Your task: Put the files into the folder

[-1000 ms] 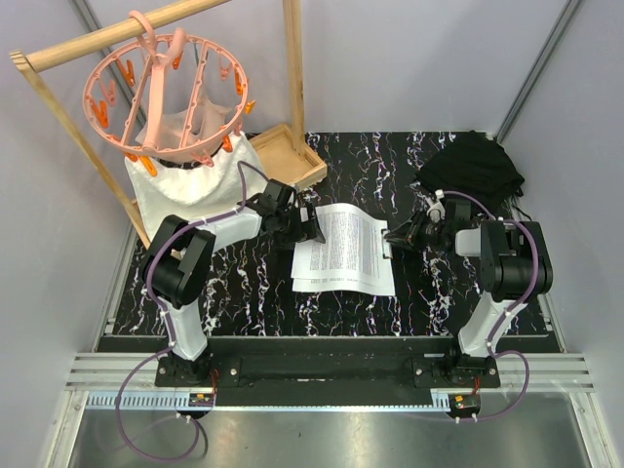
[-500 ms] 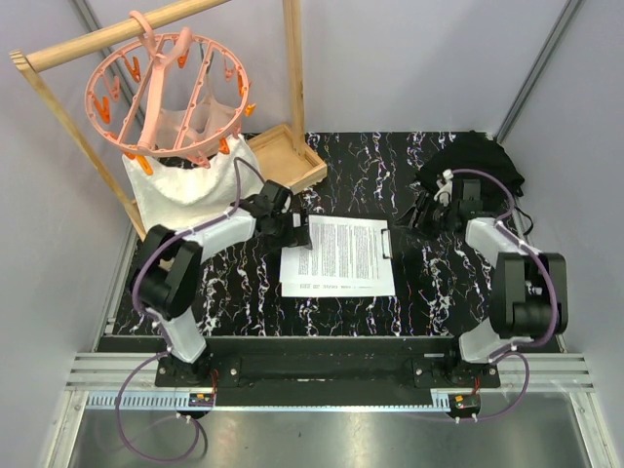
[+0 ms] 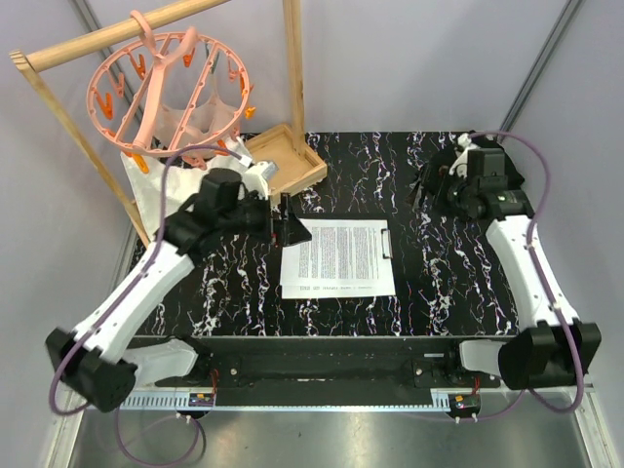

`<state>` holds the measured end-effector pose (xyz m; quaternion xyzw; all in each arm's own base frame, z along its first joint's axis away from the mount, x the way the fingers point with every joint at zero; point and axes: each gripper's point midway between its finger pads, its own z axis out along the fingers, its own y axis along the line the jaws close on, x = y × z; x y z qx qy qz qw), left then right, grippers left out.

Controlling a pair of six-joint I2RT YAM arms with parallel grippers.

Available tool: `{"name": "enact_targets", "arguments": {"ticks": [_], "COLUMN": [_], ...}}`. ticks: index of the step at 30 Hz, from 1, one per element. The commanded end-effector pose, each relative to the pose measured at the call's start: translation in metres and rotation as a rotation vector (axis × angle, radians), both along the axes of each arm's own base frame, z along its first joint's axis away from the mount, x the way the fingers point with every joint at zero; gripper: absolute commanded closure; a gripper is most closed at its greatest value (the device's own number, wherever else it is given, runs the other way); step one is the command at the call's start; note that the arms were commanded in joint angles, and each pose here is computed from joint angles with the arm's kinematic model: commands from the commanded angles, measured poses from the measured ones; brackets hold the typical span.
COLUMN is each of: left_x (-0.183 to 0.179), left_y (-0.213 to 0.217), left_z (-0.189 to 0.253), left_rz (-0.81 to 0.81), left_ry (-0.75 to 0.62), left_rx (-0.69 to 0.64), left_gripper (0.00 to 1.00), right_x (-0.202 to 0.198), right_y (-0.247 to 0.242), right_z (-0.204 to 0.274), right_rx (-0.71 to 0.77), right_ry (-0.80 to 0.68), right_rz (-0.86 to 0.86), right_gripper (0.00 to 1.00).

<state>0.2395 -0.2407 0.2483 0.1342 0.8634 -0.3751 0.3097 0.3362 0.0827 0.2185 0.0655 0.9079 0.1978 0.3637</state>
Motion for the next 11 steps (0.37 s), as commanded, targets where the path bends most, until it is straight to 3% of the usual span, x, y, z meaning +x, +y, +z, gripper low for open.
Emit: {"name": "enact_targets", "arguments": {"ticks": [1, 7, 11], "left_x": [-0.069, -0.134, -0.121], "left_y": [-0.008, 0.028, 0.068], "left_z": [0.141, 0.268, 0.31], "left_rz": [-0.301, -0.341, -0.041], "left_ry": [-0.296, -0.648, -0.772], "left_rx": [-0.281, -0.406, -0.368], "left_gripper": [0.01, 0.01, 0.01], "right_x": [-0.022, -0.057, -0.076], "right_y": [-0.014, -0.007, 0.005], "right_z": [0.087, 0.177, 0.219], "right_rx": [-0.051, 0.026, 0.084], "right_ry": [-0.186, -0.431, -0.518], "right_rz": [-0.04, -0.025, 0.041], "right_gripper": [0.0, 0.0, 0.0]}}
